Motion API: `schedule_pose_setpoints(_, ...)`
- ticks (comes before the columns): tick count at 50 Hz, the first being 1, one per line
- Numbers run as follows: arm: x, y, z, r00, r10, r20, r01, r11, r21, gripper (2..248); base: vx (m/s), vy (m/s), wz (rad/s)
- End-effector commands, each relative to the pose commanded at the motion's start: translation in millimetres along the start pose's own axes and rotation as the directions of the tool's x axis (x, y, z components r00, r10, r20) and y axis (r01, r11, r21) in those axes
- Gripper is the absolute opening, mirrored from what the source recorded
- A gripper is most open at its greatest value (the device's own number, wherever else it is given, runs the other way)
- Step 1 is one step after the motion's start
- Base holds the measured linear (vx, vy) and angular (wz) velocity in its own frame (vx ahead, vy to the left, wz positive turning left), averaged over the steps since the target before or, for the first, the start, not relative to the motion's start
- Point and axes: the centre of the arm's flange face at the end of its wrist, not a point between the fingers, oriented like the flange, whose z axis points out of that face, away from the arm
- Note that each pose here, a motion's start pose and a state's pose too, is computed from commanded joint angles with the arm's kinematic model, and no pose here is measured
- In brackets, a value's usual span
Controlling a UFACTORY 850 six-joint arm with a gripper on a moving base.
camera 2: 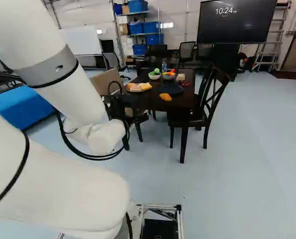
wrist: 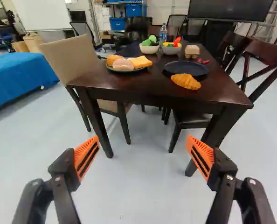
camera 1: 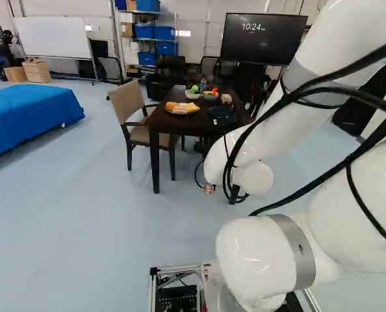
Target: Move the croissant to the empty plate
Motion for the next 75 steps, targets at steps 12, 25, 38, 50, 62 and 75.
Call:
schedule_pose_setpoints(12, 0.0, 0.0, 0.0, 1.0, 0.0, 0.0, 0.0, 1.0, 0.0, 247, 0.208, -0.04, -0.212)
schedule_pose_setpoints(25, 0.0, 0.0, 0.0, 1.0, 0.0, 0.0, 0.0, 1.0, 0.0, 247, 0.196, -0.035, -0.195)
schedule_pose_setpoints(38, 0.0, 0.0, 0.0, 1.0, 0.0, 0.0, 0.0, 1.0, 0.0, 247, 0.195, -0.041, -0.202)
schedule_pose_setpoints(50, 0.0, 0.0, 0.0, 1.0, 0.0, 0.0, 0.0, 1.0, 0.0, 247, 0.198, -0.038, -0.207)
schedule_pose_setpoints(62, 0.0, 0.0, 0.0, 1.0, 0.0, 0.0, 0.0, 1.0, 0.0, 247, 0.199, -0.038, -0.206)
schedule_pose_setpoints(75, 0.0, 0.0, 0.0, 1.0, 0.0, 0.0, 0.0, 1.0, 0.0, 247, 0.175, -0.016, -0.103)
